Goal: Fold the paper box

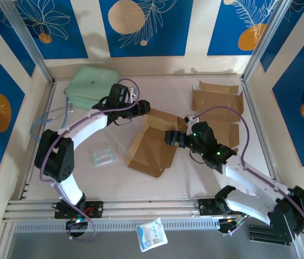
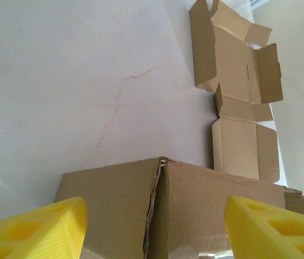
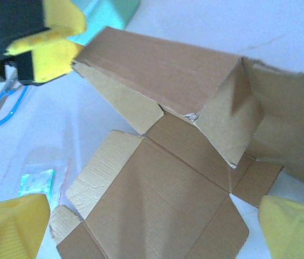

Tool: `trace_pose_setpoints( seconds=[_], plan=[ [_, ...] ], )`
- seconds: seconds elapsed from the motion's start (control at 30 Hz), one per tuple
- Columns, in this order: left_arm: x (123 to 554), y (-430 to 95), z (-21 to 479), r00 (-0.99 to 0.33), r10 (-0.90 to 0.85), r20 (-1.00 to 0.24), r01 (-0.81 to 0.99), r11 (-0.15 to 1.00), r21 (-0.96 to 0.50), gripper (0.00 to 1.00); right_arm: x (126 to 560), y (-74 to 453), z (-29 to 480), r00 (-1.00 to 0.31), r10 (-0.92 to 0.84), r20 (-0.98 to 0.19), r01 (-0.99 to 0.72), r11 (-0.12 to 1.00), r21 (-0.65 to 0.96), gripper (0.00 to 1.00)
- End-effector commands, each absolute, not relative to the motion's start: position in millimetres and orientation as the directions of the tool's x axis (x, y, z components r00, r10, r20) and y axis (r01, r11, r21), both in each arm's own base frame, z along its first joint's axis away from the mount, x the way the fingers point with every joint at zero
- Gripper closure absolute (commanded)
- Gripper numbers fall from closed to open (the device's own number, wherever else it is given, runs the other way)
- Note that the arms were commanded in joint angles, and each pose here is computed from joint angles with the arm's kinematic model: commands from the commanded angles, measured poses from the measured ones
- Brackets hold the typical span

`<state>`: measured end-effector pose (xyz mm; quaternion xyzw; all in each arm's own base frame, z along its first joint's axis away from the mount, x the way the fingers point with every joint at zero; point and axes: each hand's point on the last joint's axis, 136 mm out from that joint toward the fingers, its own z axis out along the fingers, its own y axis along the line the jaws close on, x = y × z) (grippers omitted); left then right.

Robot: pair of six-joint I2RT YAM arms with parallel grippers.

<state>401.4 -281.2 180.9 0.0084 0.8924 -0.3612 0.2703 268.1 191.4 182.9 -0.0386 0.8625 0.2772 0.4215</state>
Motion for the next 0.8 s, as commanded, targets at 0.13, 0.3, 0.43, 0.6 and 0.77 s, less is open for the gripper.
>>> trace_pose_setpoints(
  seconds=[0.13, 0.3, 0.43, 0.6, 0.77],
  plan=[
    [387.1, -269.4, 212.2, -0.773, -0.152, -0.616, 0.283, 0.787, -0.549, 0.31, 252.0, 169.0, 203.6, -0.612, 0.078, -0.787, -0.355, 0.862, 0.361, 0.01],
    [366.1, -264.4, 234.2, -0.658, -0.073, -0.749, 0.383, 0.824, -0.417, 0.31, 268.0, 130.6, 203.3, -0.617, 0.088, -0.782, -0.239, 0.926, 0.292, 0.02],
    [342.2, -280.8, 237.6, -0.565, 0.033, -0.824, 0.483, 0.823, -0.299, 0.33, 285.8, 108.0, 186.4, -0.687, 0.128, -0.715, -0.162, 0.933, 0.322, 0.06],
    [310.2, -311.3, 217.4, -0.548, 0.123, -0.828, 0.554, 0.794, -0.249, 0.46, 299.6, 126.8, 171.1, -0.727, 0.143, -0.671, -0.225, 0.874, 0.43, 0.14],
    [283.4, -344.4, 170.7, -0.595, 0.238, -0.768, 0.607, 0.759, -0.235, 0.57, 308.5, 136.2, 143.8, -0.751, 0.143, -0.645, -0.188, 0.89, 0.416, 0.23]
  ],
)
